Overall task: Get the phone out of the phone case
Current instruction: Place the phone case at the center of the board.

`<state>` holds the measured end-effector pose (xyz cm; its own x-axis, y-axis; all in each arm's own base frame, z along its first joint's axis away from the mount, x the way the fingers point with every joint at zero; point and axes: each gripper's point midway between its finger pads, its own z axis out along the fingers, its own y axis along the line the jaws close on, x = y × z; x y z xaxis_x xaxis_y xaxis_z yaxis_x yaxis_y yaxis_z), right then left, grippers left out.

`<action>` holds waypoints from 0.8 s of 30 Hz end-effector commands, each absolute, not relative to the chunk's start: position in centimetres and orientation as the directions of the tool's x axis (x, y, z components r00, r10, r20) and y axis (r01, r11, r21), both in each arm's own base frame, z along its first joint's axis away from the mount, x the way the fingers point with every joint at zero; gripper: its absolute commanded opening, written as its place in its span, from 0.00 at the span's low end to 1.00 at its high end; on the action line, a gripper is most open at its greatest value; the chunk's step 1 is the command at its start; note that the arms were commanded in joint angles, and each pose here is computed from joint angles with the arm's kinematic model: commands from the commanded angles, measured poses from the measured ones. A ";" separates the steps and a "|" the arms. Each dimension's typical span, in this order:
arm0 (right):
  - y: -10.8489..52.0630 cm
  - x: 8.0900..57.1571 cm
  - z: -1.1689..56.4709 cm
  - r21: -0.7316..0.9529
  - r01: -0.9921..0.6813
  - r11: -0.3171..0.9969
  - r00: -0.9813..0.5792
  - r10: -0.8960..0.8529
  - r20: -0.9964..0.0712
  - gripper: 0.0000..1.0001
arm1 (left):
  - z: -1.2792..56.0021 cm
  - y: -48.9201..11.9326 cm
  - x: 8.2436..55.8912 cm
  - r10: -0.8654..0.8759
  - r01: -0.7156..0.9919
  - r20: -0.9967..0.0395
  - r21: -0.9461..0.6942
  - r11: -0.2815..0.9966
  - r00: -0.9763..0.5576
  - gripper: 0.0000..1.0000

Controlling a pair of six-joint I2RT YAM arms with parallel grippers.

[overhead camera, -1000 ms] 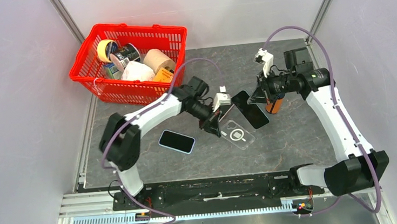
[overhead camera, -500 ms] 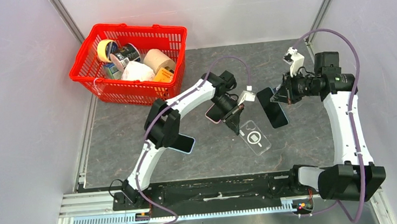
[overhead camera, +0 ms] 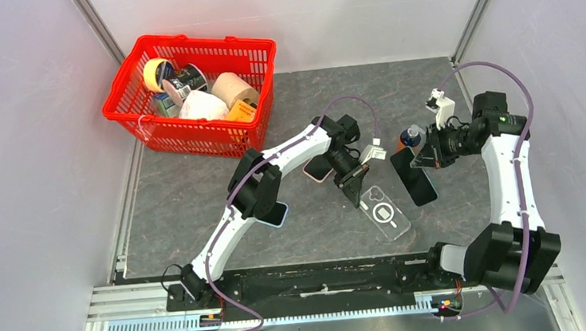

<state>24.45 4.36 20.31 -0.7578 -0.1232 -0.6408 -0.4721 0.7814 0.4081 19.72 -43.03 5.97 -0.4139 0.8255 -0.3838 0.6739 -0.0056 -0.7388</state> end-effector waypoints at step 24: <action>0.3 22.3 14.2 0.389 -0.514 0.765 -0.802 -0.267 -0.535 0.00 | 4.2 -46.6 24.1 0.797 0.829 -0.479 -0.558 0.047 -0.368 0.54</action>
<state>22.63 0.14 14.32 -0.8077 -0.2579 -0.5302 -0.4977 0.7804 0.3786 22.96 -45.59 2.98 -0.4016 0.8127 -0.4222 0.7767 0.0579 -0.6272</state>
